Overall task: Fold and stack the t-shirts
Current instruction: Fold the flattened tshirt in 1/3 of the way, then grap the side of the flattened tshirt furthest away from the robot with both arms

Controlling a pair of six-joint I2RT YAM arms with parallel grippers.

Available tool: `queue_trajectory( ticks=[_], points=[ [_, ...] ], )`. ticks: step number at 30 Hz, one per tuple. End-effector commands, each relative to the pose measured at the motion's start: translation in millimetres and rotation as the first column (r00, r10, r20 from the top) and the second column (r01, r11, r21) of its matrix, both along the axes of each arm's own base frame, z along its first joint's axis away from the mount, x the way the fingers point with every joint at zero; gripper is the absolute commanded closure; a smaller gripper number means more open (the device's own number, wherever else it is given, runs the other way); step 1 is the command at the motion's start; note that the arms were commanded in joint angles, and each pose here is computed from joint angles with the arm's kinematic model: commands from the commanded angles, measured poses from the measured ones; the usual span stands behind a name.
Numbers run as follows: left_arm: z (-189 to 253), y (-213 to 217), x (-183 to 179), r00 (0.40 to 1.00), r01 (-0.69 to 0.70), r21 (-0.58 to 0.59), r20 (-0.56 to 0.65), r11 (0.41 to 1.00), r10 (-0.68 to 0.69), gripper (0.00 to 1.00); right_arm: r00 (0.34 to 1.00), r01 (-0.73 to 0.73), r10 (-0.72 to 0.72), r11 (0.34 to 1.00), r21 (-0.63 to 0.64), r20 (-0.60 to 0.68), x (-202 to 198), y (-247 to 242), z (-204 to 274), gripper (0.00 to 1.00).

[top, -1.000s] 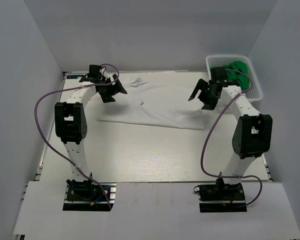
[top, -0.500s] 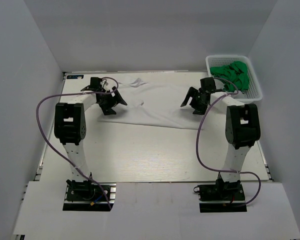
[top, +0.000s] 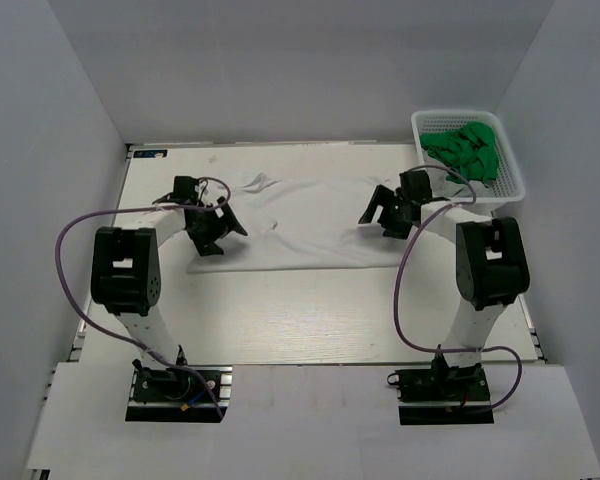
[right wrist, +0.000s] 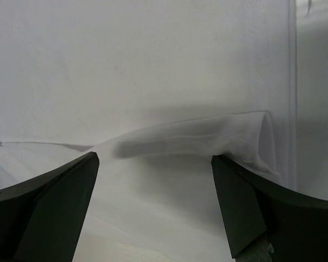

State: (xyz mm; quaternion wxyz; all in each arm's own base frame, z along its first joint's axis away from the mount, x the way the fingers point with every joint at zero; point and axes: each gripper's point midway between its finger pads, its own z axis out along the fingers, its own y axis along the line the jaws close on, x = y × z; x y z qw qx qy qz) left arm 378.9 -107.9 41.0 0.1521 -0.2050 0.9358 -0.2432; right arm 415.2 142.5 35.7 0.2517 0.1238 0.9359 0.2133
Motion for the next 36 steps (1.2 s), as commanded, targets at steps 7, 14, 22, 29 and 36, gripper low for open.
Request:
queue_trajectory(
  ticks=[7,14,22,29,36],
  points=[
    [-6.3,23.9,-104.6,0.984,-0.054,0.128,-0.164,0.990,0.074,0.00,0.972,-0.128,0.119,0.991,-0.029,-0.205,-126.2,-2.5,-26.3,0.10],
    [63.9,38.4,-93.0,0.990,-0.142,0.161,0.045,0.977,0.136,0.00,0.971,-0.209,0.207,0.978,-0.006,-0.123,-148.0,6.8,24.9,0.10],
    [103.2,45.4,5.7,0.975,-0.164,0.208,0.182,0.964,0.127,0.00,0.967,-0.256,0.256,0.966,0.028,0.000,-91.7,25.9,73.6,0.10],
    [76.6,47.0,98.4,0.985,-0.118,0.244,0.149,0.963,0.083,0.00,0.973,-0.223,0.222,0.975,0.003,0.056,-51.4,30.0,93.9,0.10],
    [44.9,38.7,135.2,0.991,-0.062,0.226,0.127,0.972,0.034,0.00,0.977,-0.212,0.213,0.977,-0.022,0.034,-26.3,28.9,97.9,0.10]
  ],
)
